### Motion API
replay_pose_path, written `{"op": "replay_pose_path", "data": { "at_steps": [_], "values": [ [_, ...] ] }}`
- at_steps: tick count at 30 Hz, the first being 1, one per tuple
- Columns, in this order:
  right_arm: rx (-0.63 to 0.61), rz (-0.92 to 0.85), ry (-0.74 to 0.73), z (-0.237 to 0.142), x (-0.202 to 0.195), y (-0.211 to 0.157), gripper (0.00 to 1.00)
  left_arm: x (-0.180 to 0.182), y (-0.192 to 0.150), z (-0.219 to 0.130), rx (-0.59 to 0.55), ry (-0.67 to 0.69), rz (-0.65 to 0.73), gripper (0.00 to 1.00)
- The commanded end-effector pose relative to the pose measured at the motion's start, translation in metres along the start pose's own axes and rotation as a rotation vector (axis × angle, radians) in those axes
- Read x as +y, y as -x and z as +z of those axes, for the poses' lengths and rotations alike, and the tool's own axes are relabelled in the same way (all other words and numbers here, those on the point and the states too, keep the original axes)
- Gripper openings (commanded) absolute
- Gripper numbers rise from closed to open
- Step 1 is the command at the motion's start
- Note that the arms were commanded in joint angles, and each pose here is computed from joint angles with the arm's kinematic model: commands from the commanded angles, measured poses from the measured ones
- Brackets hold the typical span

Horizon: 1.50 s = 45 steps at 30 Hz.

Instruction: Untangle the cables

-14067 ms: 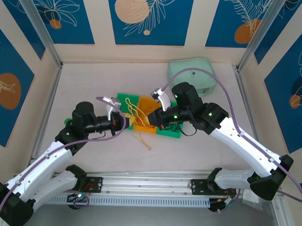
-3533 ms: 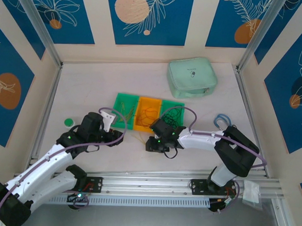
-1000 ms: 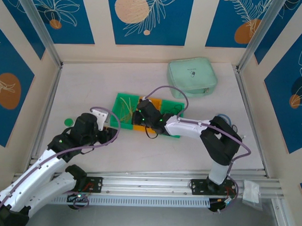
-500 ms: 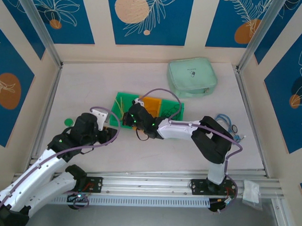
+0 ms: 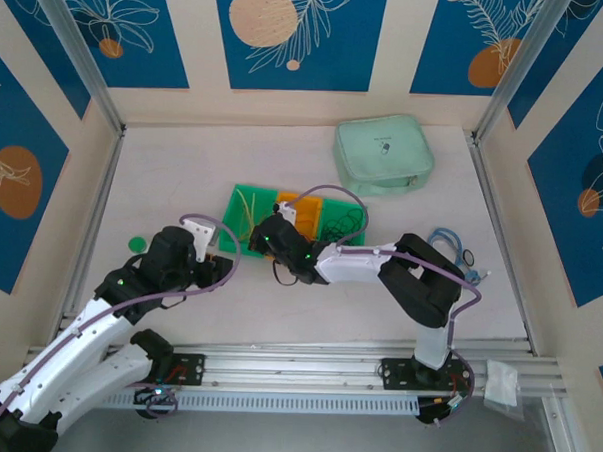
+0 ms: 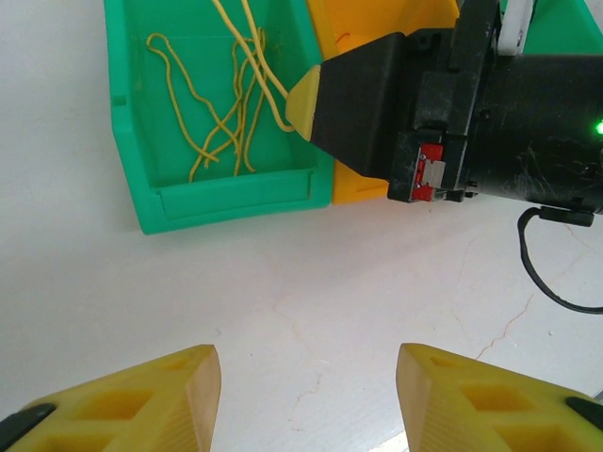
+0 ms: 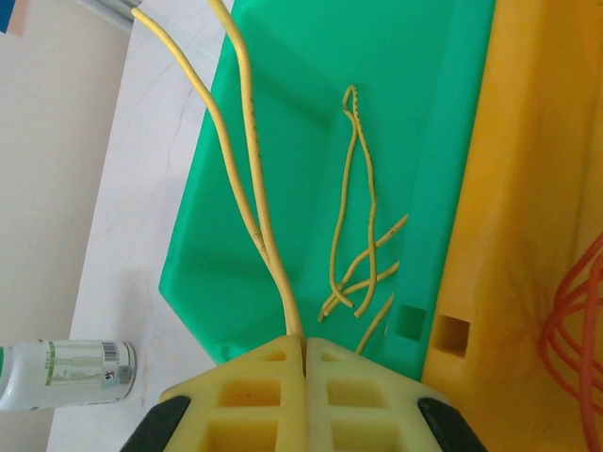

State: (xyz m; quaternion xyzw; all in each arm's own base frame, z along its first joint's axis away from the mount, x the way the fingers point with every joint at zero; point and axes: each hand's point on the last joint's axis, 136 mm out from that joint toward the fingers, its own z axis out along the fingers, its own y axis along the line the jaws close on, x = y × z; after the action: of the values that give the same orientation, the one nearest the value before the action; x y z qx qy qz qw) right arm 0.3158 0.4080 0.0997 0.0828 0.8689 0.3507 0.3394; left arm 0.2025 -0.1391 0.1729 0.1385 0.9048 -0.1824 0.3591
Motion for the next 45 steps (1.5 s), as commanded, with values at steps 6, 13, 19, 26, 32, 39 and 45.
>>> {"op": "replay_pose_path", "data": {
  "at_steps": [6, 13, 19, 26, 32, 39, 45],
  "values": [
    [-0.02, 0.045, 0.01, 0.01, -0.001, -0.008, 0.04, -0.001, 0.005, -0.006, -0.011, 0.008, 0.017, 0.52],
    [-0.006, 0.055, 0.026, 0.012, -0.002, -0.01, 0.09, 0.0, 0.005, -0.006, -0.01, 0.01, 0.015, 0.52],
    [0.007, 0.066, 0.032, 0.014, -0.005, -0.01, 0.14, 0.0, 0.005, -0.006, -0.01, 0.01, 0.016, 0.52],
    [0.02, 0.07, 0.033, 0.016, -0.008, -0.011, 0.14, 0.0, 0.004, -0.006, -0.007, 0.014, 0.017, 0.52],
    [0.012, 0.026, 0.083, 0.007, 0.004, -0.002, 0.14, 0.001, 0.004, -0.007, -0.009, 0.02, 0.017, 0.52],
    [-0.038, -0.161, 0.17, -0.034, 0.032, 0.031, 0.15, 0.002, 0.007, -0.007, -0.023, 0.023, 0.011, 0.52],
    [-0.104, -0.313, 0.136, -0.078, 0.028, 0.06, 0.26, 0.001, 0.012, -0.007, -0.045, 0.02, 0.01, 0.53]
  ]
}}
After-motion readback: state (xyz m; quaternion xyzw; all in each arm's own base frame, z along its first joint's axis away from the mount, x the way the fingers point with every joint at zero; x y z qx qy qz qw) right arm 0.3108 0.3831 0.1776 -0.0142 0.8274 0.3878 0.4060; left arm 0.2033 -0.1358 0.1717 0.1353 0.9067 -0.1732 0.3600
